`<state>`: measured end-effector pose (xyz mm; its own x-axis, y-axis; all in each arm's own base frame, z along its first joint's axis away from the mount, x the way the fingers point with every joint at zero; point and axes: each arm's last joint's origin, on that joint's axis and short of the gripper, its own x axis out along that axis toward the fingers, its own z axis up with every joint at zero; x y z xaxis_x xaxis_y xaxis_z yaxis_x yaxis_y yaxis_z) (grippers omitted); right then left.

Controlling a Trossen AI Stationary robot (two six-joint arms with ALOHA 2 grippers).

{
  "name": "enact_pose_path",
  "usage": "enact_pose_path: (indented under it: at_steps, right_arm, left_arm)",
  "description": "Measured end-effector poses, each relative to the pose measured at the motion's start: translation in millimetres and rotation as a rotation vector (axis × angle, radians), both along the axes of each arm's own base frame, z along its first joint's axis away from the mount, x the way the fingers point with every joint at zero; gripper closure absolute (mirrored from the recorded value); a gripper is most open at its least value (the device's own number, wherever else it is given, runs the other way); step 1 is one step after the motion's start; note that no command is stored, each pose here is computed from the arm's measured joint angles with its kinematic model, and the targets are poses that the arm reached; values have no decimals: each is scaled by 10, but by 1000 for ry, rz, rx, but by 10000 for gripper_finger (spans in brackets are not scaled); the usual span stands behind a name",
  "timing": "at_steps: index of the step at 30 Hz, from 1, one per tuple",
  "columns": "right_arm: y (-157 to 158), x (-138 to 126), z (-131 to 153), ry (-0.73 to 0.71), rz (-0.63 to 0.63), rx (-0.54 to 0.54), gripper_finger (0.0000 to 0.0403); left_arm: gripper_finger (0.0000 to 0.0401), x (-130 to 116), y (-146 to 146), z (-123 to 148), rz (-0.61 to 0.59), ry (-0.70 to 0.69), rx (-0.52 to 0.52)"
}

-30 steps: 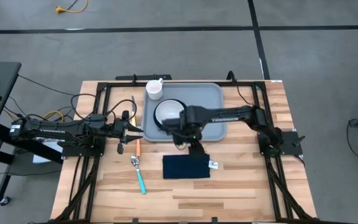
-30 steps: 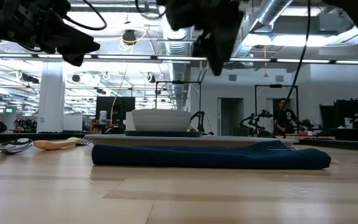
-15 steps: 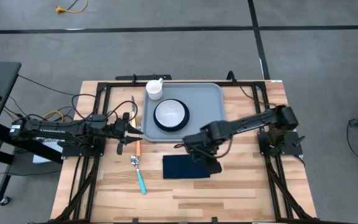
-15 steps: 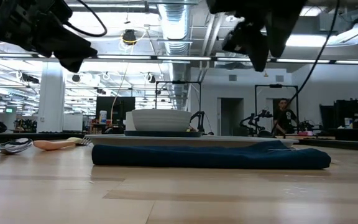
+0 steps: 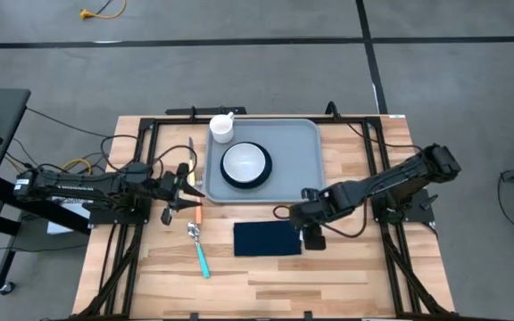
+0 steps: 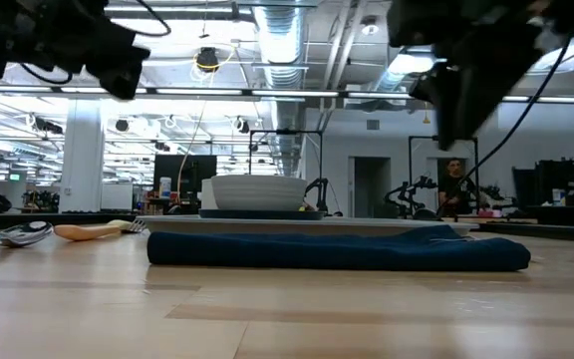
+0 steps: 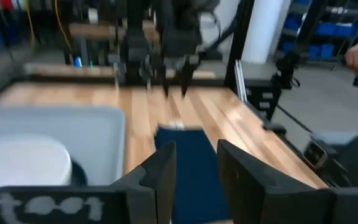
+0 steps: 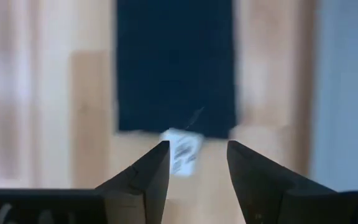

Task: Set up tray
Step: Put the blue napkin to the right of the black plate on the gray tray

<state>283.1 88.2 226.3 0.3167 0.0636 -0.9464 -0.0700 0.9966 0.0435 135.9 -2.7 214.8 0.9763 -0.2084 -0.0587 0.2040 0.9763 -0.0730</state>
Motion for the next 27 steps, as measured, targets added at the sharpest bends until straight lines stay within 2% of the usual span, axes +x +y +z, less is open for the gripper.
enact_pose_path:
  at_steps: [5,10,15,21,27]
  right_arm:
    - [-45,135,33,-148,-40,-85,254]
    - [-73,288,-86,-180,-65,-77,254]
    - [-51,379,-289,-134,-73,-70,257]
    - [44,490,-413,-144,39,62,259]
    - [93,509,-536,-108,81,58,262]
  left_arm:
    - [296,-2,1,138,4,-169,126]
    - [296,-3,1,154,8,-208,233]
    - [296,-1,1,137,6,-189,224]
    - [296,-2,1,137,7,-188,220]
    - [296,-2,1,147,7,-184,153]
